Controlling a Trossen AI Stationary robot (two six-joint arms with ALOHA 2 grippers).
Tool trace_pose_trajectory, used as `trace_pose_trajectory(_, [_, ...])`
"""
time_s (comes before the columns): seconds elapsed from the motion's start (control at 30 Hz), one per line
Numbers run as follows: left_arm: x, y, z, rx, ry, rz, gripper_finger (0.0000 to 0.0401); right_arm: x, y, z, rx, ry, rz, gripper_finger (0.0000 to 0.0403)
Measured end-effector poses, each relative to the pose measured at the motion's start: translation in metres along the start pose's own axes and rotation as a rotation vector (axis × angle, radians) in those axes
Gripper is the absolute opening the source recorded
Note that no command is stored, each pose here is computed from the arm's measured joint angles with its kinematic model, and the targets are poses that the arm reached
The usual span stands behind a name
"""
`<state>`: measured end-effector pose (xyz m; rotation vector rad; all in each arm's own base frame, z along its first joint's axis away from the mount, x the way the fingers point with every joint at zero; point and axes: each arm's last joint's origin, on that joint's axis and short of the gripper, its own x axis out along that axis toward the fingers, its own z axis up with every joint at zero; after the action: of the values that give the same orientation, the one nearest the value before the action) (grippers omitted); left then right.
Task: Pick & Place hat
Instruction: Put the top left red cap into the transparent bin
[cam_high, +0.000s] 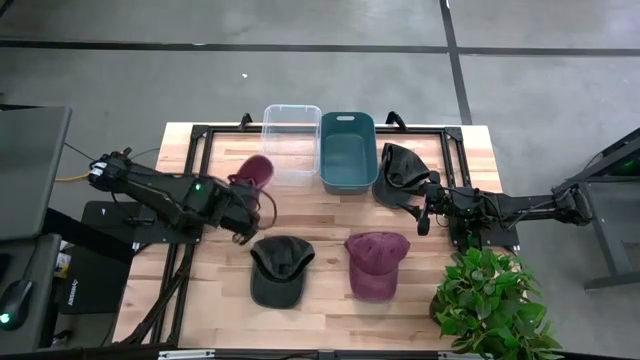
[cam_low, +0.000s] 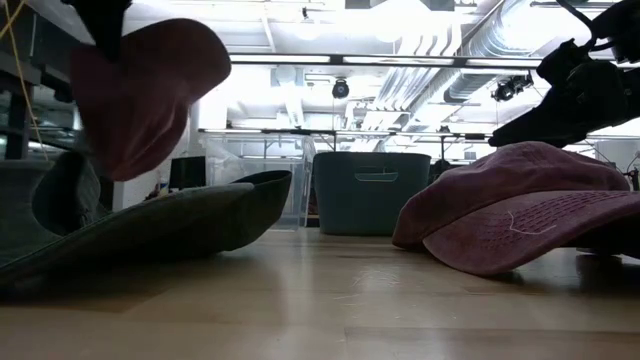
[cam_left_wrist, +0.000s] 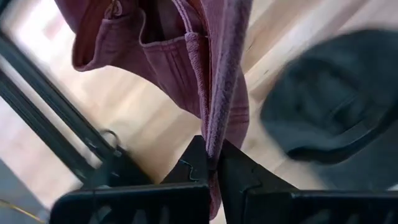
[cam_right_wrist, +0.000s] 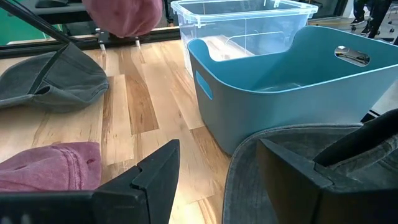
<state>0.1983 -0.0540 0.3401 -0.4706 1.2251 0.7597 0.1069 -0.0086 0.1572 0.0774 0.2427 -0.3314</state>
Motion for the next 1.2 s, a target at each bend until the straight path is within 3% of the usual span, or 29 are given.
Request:
trace_pose_trajectory(0.13, [-0.013, 0.004, 0.016, -0.167, -0.04, -0.033, 0.0, 0.0, 0.0, 0.0, 0.0, 0.0, 0.001, 0.0208])
trace_pose_trajectory(0.33, [-0.031, 0.015, 0.041, -0.324, -0.126, -0.099, 0.0, 0.0, 0.0, 0.0, 0.0, 0.0, 0.0, 0.0208])
trace_pose_trajectory(0.63, [-0.045, 0.03, 0.069, -0.377, -0.206, -0.174, 0.0, 0.0, 0.0, 0.0, -0.001, 0.0, 0.0, 0.0208])
trace_pose_trajectory(0.83, [-0.045, 0.031, 0.079, -0.176, -0.279, -0.181, 0.0, 0.0, 0.0, 0.0, 0.0, 0.0, 0.0, 0.0208])
trace_pose_trajectory(1.03, [-0.046, 0.032, 0.081, 0.043, -0.354, -0.08, 0.0, 0.0, 0.0, 0.0, -0.001, 0.0, 0.001, 0.0208])
trace_pose_trajectory(1.1, [-0.046, 0.033, 0.081, 0.15, -0.382, -0.025, 0.0, 0.0, 0.0, 0.0, 0.0, 0.0, 0.001, 0.0208])
trace_pose_trajectory(1.2, [-0.046, 0.035, 0.082, 0.423, -0.415, 0.091, 0.0, 0.0, 0.0, 0.0, 0.0, 0.0, 0.0, 0.0209])
